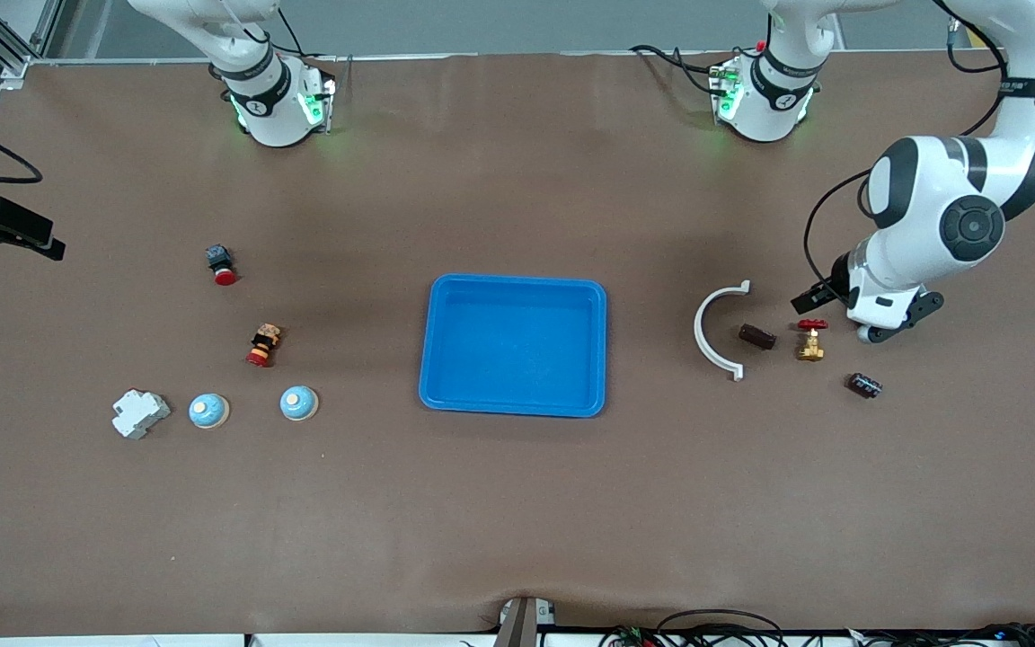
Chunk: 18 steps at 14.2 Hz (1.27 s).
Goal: Place electrolytic capacitor and blue bell in tray
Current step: 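Grasp the brown capacitor with the left gripper while the right gripper reaches a bell, then carry the capacitor over the tray while the right gripper grasps the bell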
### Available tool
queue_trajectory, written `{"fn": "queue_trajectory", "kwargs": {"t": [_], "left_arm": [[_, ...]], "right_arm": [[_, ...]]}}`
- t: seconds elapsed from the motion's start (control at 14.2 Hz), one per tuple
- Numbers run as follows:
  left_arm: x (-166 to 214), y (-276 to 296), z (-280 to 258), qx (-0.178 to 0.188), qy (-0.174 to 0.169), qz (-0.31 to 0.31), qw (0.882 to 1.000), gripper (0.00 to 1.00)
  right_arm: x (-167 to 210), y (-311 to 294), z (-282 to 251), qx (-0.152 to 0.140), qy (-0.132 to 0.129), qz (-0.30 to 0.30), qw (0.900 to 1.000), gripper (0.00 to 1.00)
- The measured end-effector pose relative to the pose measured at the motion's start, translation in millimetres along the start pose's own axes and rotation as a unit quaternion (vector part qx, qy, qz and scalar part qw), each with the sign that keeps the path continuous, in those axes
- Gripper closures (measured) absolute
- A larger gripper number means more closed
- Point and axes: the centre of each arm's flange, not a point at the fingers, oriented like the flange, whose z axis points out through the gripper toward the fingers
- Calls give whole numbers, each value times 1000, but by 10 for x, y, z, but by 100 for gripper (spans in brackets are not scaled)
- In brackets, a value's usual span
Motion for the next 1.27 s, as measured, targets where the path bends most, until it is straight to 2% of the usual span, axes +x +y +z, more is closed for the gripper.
{"fn": "queue_trajectory", "kwargs": {"t": [0.28, 0.49, 0.78, 0.85, 0.92, 1.2, 1.27], "left_arm": [[-53, 325, 294, -26, 19, -99, 995, 25], [-111, 500, 465, -39, 24, -127, 991, 27], [-47, 532, 677, -53, 29, -148, 987, 33], [-43, 547, 730, -55, 29, -155, 986, 33], [-48, 566, 788, -56, 28, -161, 985, 41], [-51, 610, 1012, -59, 24, -167, 984, 42], [-52, 610, 1057, -57, 22, -167, 984, 46]], "right_arm": [[31, -142, 109, 1, -13, -12, 1000, 0], [154, -421, 391, 2, -37, -28, 999, 0], [411, -1144, 926, -6, -51, 16, 999, 0], [471, -1241, 1049, -7, -51, 17, 999, 0], [537, -1298, 1188, -8, -51, 16, 999, 0], [821, -1413, 1852, -4, -28, 12, 1000, 0], [884, -1424, 2034, -3, -23, 12, 1000, 0]]}}
